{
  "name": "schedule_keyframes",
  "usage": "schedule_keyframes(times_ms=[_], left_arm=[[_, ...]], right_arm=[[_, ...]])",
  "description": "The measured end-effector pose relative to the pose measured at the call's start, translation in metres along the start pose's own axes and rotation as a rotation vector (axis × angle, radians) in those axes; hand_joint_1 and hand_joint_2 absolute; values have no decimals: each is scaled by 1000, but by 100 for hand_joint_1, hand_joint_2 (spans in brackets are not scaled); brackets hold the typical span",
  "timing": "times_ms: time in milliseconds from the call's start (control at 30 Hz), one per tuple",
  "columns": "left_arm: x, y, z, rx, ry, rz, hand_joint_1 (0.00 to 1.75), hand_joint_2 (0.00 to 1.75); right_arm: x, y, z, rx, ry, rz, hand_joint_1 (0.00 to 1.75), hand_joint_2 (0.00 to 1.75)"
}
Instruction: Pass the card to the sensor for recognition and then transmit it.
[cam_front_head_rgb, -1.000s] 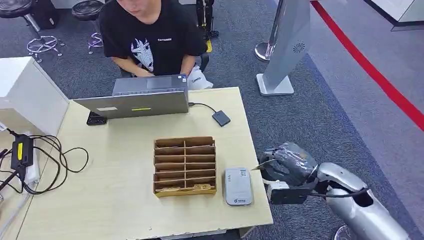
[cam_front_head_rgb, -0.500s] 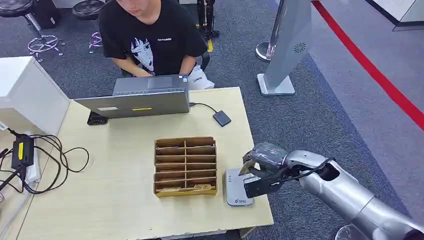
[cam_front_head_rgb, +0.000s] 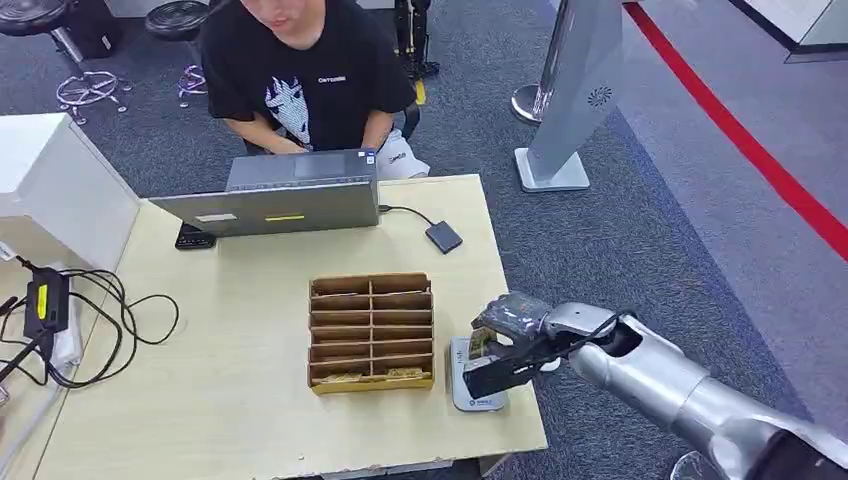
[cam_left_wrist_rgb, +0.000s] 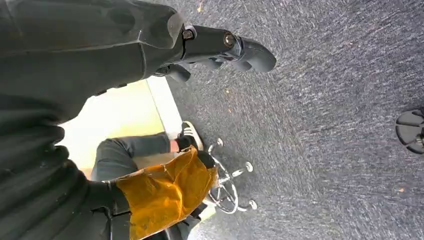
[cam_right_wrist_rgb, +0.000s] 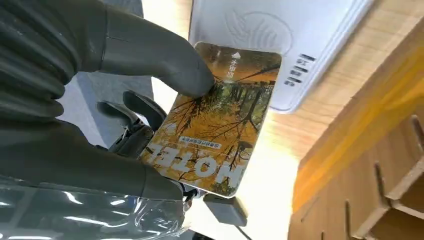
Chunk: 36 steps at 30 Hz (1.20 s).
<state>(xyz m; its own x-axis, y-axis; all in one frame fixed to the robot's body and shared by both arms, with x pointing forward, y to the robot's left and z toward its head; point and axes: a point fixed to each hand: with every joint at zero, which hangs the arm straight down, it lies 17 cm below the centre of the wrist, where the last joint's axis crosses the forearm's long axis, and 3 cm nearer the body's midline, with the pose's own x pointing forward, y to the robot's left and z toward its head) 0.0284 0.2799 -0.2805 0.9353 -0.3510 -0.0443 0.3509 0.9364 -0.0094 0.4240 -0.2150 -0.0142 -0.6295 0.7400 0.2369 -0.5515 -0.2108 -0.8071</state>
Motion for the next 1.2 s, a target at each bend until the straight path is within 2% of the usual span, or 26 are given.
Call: schedule_keyframes(times_ms=[133,233,533,667,733,867,967,1067,1200], left_arm=[[0,0,0,-1,0,0,0,175],[-1,0,0,-2,1,5,0,175],[-5,-1,-1,0,5,31,0,175],[-6,-1,-1,3,7,10,0,175],[-6,-1,-1,-1,8,-7,0,175],[4,2,1,-1,-1,-45,0,175],[8,4,2,4,-3,-78,0,175],[9,7,2,10,3,-156,0,175],[17,9,5,10,5,-221,0,175]], right_arm=[[2,-7,1,-34,-11,-40,175,175],[-2,-19,18,-108,-38,-89,175,175],[-25,-116,104,-521,3,-67,175,175],[-37,-161,128,-606,23,-46,175,175],[-43,-193,122,-611,55,-10,175,175],[-55,-267,85,-589,184,61,175,175],[-28,-320,42,-560,179,75,175,175],[5,-356,5,-548,180,59,175,175],[14,-374,-25,-510,315,62,175,175]])
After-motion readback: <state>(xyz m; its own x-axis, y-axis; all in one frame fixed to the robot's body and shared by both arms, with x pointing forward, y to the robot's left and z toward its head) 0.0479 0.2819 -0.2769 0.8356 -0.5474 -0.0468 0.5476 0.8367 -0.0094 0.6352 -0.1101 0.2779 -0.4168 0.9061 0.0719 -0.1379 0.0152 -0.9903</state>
